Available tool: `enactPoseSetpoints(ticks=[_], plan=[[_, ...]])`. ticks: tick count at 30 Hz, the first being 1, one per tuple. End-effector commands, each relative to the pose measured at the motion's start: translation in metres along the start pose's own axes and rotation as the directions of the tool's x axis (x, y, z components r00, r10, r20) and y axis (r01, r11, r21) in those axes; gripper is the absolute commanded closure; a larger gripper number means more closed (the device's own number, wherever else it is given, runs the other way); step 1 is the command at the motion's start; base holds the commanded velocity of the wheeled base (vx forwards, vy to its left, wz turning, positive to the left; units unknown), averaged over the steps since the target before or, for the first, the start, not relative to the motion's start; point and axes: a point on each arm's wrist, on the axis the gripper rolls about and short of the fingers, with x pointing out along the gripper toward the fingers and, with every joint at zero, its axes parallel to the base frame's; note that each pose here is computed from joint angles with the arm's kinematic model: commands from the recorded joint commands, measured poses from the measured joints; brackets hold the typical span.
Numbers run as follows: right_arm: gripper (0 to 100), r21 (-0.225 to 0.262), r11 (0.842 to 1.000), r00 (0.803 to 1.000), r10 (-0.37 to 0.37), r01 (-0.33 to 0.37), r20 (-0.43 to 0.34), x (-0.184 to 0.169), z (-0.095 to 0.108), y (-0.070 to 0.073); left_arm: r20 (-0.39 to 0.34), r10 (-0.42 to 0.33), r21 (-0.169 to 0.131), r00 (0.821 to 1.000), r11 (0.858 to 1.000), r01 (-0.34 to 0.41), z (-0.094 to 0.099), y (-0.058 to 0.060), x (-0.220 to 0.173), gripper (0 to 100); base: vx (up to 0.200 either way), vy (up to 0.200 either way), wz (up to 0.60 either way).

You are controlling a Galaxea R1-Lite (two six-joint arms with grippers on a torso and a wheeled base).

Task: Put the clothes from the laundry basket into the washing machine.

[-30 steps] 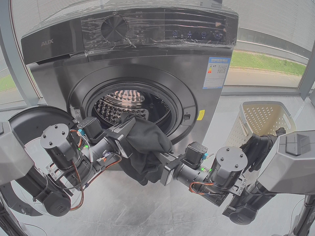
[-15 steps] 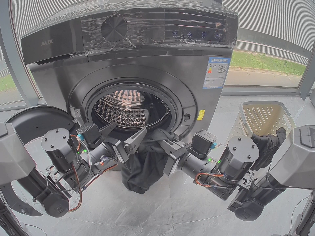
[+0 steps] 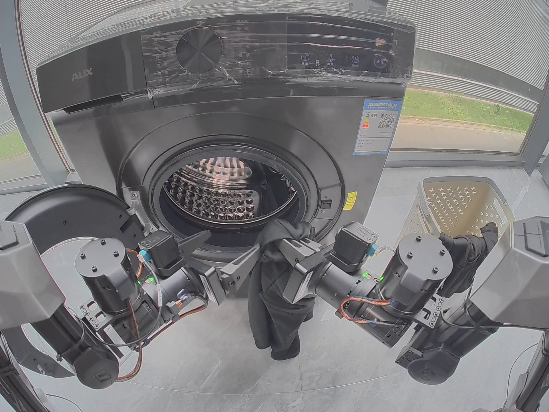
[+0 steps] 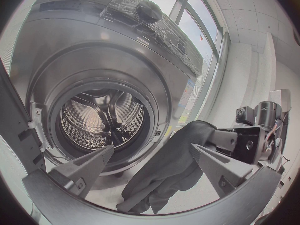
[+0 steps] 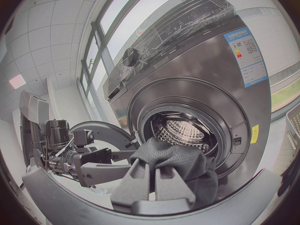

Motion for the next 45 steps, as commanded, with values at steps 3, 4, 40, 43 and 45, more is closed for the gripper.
enactPoseSetpoints(ticks=[3, 4, 40, 43, 45], plan=[[100, 0.002, 1.000, 1.000, 0.004, -0.004, 0.013, 0.001, 0.004, 0.001, -0.072, -0.050, 0.001, 0.996, 0.999, 0.050, -0.012, 0.000, -0.009, 0, 0.000, 0.000, 0.00], [100, 0.003, 1.000, 1.000, 0.004, -0.004, 0.015, 0.001, 0.004, 0.001, -0.075, -0.051, 0.004, 0.996, 0.999, 0.051, -0.012, 0.000, -0.010, 0, 0.000, 0.000, 0.00], [100, 0.012, 0.999, 0.999, 0.042, -0.042, 0.003, -0.005, 0.003, 0.015, -0.031, 0.052, 0.066, 0.998, 0.997, -0.050, -0.011, 0.030, 0.013, 0, 0.000, 0.000, 0.00], [100, 0.011, 0.999, 0.999, 0.033, -0.033, 0.005, -0.004, 0.004, 0.012, -0.032, 0.055, 0.068, 0.998, 0.996, -0.053, -0.010, 0.031, 0.011, 0, 0.000, 0.000, 0.00], [100, 0.008, 1.000, 1.000, 0.028, -0.028, 0.008, -0.004, 0.004, 0.010, -0.033, 0.058, 0.068, 0.998, 0.996, -0.056, -0.010, 0.032, 0.009, 0, 0.000, 0.000, 0.00]])
